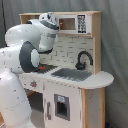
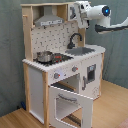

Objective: Play with the kitchen

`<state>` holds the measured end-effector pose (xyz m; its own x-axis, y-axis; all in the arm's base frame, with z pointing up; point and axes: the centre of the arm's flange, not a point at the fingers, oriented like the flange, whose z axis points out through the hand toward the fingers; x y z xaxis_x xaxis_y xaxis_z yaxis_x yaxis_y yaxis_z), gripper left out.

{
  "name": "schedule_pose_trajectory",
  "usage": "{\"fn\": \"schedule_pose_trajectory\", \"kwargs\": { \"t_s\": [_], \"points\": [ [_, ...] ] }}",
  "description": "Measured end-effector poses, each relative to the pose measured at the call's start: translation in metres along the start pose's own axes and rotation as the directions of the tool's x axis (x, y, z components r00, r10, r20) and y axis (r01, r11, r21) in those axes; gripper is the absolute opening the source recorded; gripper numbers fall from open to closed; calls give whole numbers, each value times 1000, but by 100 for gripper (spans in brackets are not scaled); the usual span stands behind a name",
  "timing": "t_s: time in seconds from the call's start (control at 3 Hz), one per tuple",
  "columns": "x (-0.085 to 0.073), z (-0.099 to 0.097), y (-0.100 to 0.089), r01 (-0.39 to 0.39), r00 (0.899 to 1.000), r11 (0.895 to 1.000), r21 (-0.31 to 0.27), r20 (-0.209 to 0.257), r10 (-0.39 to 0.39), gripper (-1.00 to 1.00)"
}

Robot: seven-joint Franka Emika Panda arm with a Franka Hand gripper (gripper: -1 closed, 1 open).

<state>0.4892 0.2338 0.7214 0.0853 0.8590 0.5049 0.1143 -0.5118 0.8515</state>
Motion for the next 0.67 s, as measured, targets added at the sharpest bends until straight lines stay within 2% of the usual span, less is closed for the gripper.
{"fn": "schedule_pose_trajectory", "kwargs": {
  "t_s": [0.33,0.67],
  "points": [
    [1,22,-2,-28,1000,999,30,-3,28,-100],
    [14,-5,17,-21,1000,998,-57,19,22,-100]
  ]
}}
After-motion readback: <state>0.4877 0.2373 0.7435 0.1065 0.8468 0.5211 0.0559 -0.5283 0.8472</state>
